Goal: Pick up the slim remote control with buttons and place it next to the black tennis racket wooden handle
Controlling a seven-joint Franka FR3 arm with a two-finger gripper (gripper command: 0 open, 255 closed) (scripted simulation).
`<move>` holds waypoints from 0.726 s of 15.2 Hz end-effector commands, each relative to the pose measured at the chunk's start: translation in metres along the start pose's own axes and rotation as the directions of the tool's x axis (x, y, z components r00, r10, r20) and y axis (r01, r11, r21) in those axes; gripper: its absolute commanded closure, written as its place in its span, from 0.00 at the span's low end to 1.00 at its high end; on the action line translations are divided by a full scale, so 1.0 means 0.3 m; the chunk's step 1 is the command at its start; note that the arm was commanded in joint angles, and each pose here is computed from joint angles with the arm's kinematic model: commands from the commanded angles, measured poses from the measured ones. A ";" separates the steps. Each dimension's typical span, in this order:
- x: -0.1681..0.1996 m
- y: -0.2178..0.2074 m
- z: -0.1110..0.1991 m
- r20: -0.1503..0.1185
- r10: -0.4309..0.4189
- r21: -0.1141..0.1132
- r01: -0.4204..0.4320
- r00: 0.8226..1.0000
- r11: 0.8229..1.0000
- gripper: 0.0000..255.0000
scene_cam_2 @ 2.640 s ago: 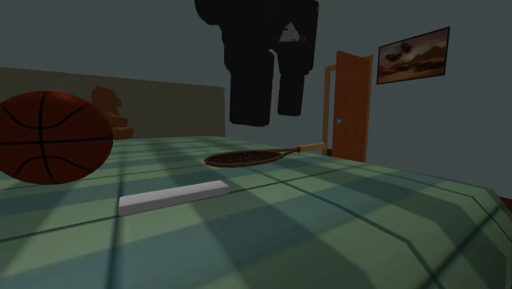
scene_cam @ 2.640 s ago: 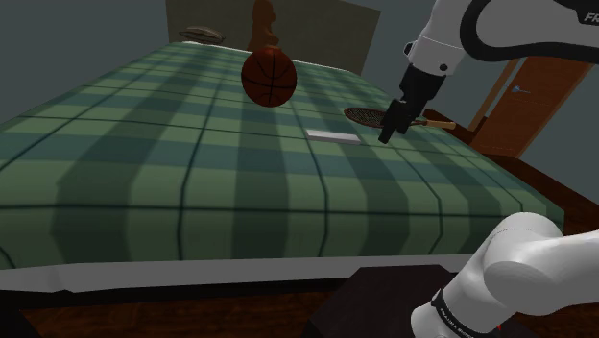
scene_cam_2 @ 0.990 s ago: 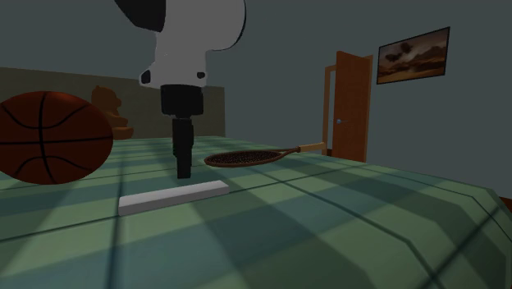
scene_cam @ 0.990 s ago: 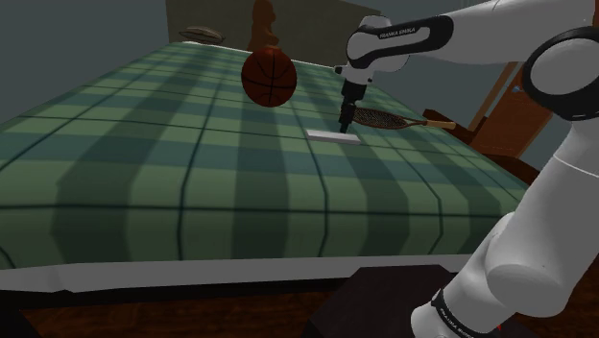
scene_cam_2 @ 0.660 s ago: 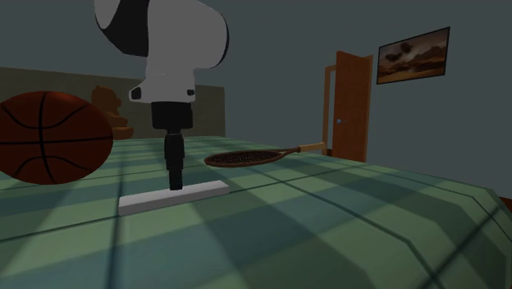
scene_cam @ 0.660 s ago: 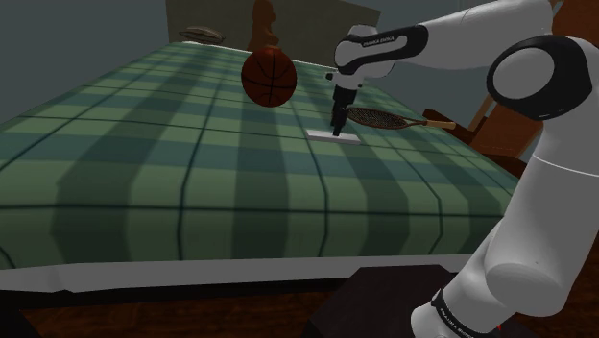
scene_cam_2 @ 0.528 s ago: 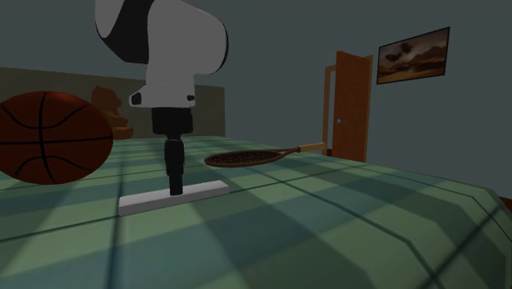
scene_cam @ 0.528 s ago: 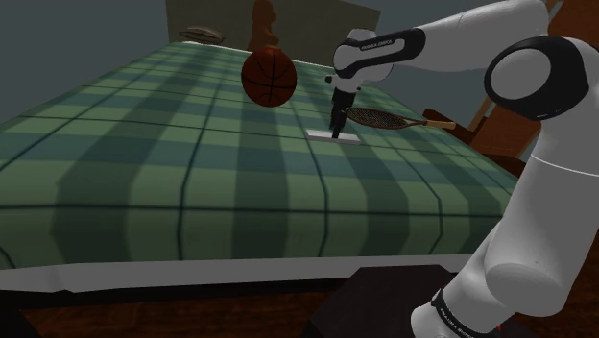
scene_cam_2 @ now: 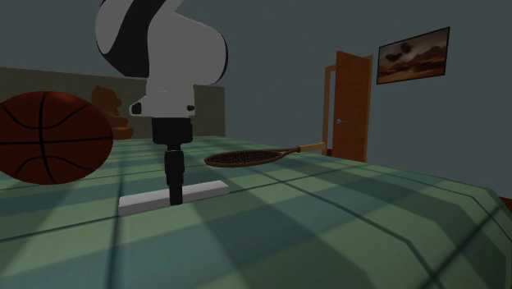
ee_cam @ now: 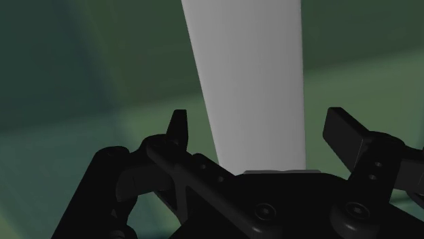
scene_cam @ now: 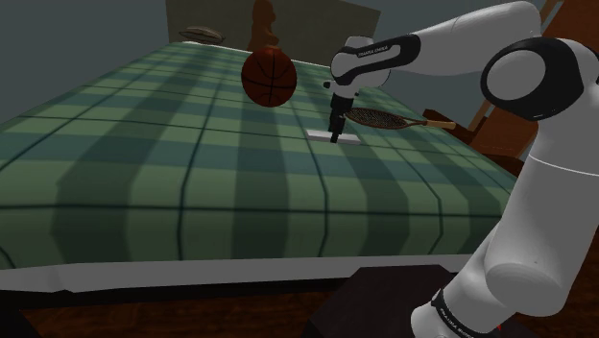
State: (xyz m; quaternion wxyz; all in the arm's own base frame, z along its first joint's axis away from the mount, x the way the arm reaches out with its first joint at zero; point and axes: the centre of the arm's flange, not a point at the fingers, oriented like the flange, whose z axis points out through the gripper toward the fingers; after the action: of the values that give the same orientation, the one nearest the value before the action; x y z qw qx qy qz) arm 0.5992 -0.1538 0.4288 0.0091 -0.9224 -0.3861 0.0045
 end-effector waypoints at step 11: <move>0.000 0.000 0.000 0.000 0.000 0.000 0.000 1.000 1.000 1.00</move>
State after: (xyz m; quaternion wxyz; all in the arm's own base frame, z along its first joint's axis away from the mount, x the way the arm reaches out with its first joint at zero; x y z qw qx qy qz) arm 0.5993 -0.1536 0.4293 0.0088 -0.9223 -0.3864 0.0039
